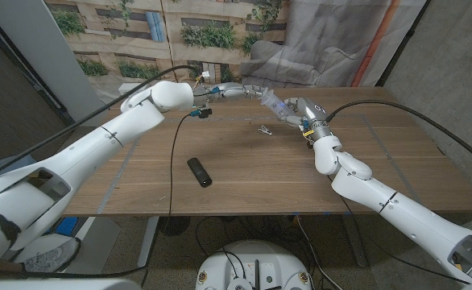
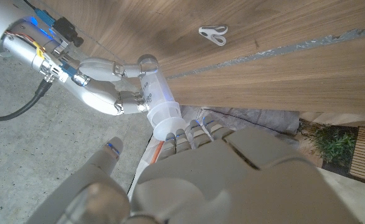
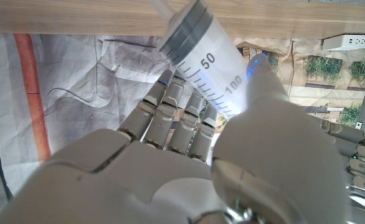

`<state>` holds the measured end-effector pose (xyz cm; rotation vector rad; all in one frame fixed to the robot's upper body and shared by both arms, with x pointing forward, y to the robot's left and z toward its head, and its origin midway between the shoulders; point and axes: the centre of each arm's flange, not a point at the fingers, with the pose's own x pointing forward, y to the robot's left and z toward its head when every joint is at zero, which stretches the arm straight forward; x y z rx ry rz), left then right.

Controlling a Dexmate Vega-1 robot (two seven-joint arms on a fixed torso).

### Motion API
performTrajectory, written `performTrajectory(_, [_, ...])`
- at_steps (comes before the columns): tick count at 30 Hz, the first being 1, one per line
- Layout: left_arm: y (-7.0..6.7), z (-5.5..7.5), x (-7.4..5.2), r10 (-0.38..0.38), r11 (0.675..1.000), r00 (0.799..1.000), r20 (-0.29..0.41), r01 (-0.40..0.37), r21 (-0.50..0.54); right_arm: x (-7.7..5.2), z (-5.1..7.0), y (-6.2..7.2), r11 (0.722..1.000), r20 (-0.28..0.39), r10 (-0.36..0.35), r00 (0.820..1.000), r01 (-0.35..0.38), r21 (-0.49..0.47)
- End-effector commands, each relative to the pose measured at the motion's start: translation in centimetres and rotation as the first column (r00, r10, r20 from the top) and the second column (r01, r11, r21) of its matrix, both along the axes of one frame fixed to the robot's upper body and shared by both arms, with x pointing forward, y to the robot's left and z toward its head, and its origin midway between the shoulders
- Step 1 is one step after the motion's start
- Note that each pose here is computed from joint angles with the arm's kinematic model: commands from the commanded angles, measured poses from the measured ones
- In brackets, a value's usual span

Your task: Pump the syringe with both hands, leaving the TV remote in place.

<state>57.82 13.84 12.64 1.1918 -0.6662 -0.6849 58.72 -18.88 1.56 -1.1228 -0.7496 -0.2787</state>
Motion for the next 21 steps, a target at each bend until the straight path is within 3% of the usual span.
performTrajectory(1, [-0.9,-0.3,0.5,-0.027,1.000,1.000,-0.015,0.027,0.008,0.0,0.2,0.2,1.000,0.011,0.008,1.000,-0.008,0.005])
performTrajectory(15, [-0.7,-0.1,0.3,-0.027,1.000,1.000,-0.007,0.027,0.009,0.0,0.1,0.4,1.000,0.014,0.006,1.000,-0.006,0.013])
performTrajectory(21, [0.1,0.3,-0.1,0.002,1.000,1.000,0.016,-0.002,-0.003,0.2,0.0,0.3,1.000,0.008,0.004,1.000,-0.004,0.028])
